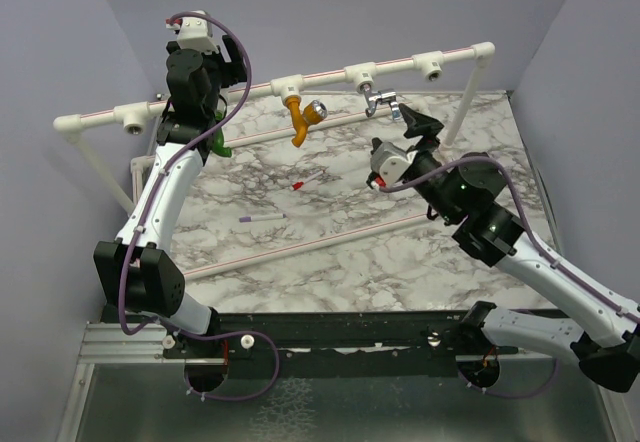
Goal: Install the water faucets
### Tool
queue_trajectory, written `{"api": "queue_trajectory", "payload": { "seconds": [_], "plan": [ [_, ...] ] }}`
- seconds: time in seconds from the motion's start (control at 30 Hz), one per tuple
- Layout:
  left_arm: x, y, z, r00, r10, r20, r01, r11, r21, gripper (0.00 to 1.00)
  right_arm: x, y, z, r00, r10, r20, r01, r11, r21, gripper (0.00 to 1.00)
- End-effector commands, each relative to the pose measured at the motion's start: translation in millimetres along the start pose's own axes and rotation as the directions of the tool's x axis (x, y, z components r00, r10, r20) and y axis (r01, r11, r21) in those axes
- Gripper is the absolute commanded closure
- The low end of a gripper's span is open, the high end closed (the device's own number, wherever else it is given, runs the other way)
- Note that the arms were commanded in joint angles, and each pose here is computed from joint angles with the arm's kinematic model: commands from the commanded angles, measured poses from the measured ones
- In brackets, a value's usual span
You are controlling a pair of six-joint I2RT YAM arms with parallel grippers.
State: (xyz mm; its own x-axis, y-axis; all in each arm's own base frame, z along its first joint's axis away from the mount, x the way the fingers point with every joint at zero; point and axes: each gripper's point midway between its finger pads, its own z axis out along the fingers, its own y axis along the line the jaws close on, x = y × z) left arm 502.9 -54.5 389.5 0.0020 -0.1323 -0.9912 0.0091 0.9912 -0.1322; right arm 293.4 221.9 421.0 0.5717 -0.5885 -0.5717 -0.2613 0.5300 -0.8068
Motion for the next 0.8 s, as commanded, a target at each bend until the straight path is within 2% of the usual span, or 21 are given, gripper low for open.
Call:
{"api": "queue_trajectory", "payload": {
  "seconds": [0.0,0.13,0.33,0.57,0.77],
  "plan": [
    [154.6,28.5,-11.3,0.896,0.056,-0.440,-0.085,0.995,-0.045,0.20,2.4,-0.2,13.1,0.941,-0.338,-0.001,0.338,0.940,-0.055,0.17],
    [154.3,28.7,-11.3,0.896,0.056,-0.440,-0.085,0.995,-0.046,0.20,7.2,-5.6,26.6,0.876,-0.481,-0.038,0.479,0.877,-0.040,0.17],
    [156.5,28.5,-10.9,0.894,0.056,-0.444,-0.084,0.995,-0.044,0.20,15.3,-14.0,43.8,0.778,-0.618,-0.115,0.621,0.784,-0.019,0.20],
    [156.4,28.3,-10.8,0.894,0.056,-0.444,-0.084,0.996,-0.043,0.20,30.5,-13.2,57.4,0.691,-0.693,-0.206,0.702,0.711,-0.035,0.27],
    [156.9,29.1,-10.6,0.894,0.057,-0.445,-0.086,0.995,-0.045,0.20,36.7,-8.8,69.3,0.664,-0.710,-0.235,0.722,0.691,-0.045,0.35]
  ]
}}
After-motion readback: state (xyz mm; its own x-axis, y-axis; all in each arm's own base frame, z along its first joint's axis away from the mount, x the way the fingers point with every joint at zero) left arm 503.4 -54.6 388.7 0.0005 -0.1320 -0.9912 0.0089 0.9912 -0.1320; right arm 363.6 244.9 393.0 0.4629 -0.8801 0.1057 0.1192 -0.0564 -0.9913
